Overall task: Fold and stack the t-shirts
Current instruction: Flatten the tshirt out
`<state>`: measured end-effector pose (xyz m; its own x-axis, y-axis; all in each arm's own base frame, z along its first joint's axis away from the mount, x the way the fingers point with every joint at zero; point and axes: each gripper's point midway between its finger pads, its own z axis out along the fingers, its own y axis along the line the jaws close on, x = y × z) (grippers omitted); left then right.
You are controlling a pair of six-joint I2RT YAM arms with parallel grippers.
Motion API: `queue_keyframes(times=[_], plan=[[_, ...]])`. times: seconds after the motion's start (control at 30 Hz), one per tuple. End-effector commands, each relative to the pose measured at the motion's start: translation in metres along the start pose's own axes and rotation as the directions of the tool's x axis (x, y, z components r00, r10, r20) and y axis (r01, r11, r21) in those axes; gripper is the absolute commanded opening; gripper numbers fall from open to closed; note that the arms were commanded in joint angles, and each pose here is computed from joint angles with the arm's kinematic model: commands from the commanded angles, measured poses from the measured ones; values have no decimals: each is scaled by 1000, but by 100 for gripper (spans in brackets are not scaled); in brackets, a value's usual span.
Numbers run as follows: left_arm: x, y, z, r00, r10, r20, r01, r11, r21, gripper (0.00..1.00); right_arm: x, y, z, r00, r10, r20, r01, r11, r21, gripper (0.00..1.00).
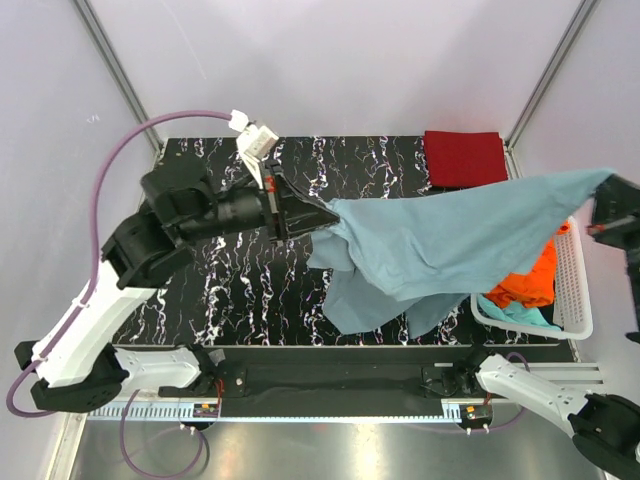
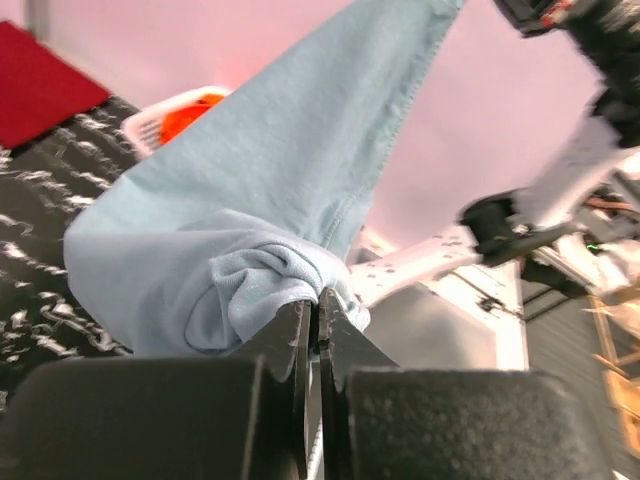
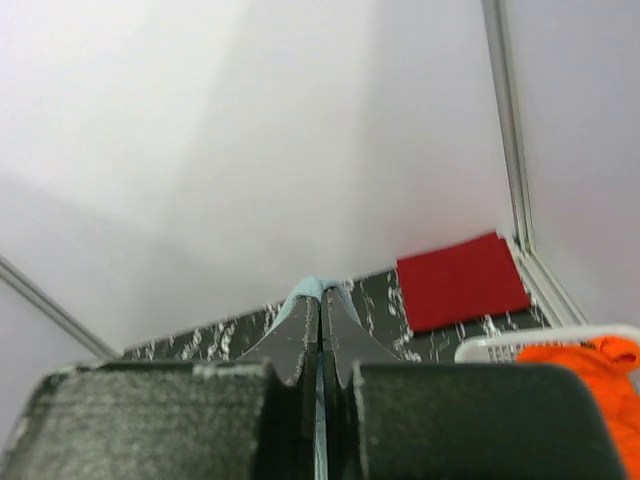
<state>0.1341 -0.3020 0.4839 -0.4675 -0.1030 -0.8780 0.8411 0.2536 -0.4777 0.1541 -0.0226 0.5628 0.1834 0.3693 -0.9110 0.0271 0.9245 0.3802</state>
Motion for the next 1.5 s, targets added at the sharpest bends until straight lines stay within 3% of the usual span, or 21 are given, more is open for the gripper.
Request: queue_keyframes(times=[0.0,0.13,0.33,0.43,0.53,0.6,0.7,0.73,0.77,0.83,0.87,0.93,0.97,1.0,1.03,1.07,1.13,1.17,1.2,1.3,1.47], plan=[[-30,-47,-24,999,2,47,-8,991,134,0,-62,-13,-15,979,56,194,-57,998,3,0],[-61,-73,-45,990,37,135,-61,983,175,0,-91,-13,-20,961,63,268,-62,998,-13,0],[-67,-81,-26,997,55,53,-65,972,228,0,-110,14,10,937,-8,350,1,1000,19,0],[-64,-54,-19,996,73,50,-78,991,105,0,-108,47,45,922,-79,380,72,997,34,0],[-57,14,-28,996,40,79,-23,979,-204,0,-90,96,94,895,-222,387,222,974,46,0],[-57,60,-54,988,35,153,36,898,-439,0,-59,135,140,883,-288,370,296,954,37,0],[-22,154,-96,983,-15,182,149,642,-752,0,6,181,214,885,-339,320,364,931,-20,0],[-1,179,-100,988,-42,147,143,583,-800,0,24,197,230,888,-339,312,375,925,-63,0],[6,199,-111,988,-36,148,146,506,-850,0,80,216,266,885,-393,251,425,901,-90,0],[39,244,-132,983,-108,148,177,355,-918,0,111,243,290,891,-379,249,422,893,-154,0],[50,258,-139,979,-137,150,187,310,-932,0,176,255,319,889,-421,182,451,872,-188,0],[85,294,-161,965,-203,169,202,159,-966,0,206,276,333,917,-369,154,398,879,-263,0],[95,305,-172,958,-220,183,209,100,-973,0,267,282,351,914,-396,88,403,867,-294,5],[116,323,-189,943,-261,204,216,18,-976,0,274,289,355,925,-370,88,379,873,-308,10],[129,334,-196,934,-282,219,218,-32,-975,4,306,289,358,931,-364,17,349,878,-329,16],[137,345,-209,927,-287,241,225,-86,-970,12,343,287,364,930,-365,-37,333,882,-333,36],[159,355,-220,913,-342,223,188,-134,-973,26,394,278,355,911,-355,-208,270,897,-349,46],[162,358,-226,915,-342,212,168,-155,-974,59,403,277,348,902,-343,-261,238,901,-363,49],[163,358,-227,918,-342,203,158,-155,-975,69,428,270,339,867,-367,-338,231,896,-379,55],[159,351,-229,930,-340,138,108,-106,-988,90,455,259,293,772,-369,-517,132,889,-438,71],[160,336,-208,922,-373,103,130,50,-990,99,473,204,198,551,-334,-765,44,927,-372,88]])
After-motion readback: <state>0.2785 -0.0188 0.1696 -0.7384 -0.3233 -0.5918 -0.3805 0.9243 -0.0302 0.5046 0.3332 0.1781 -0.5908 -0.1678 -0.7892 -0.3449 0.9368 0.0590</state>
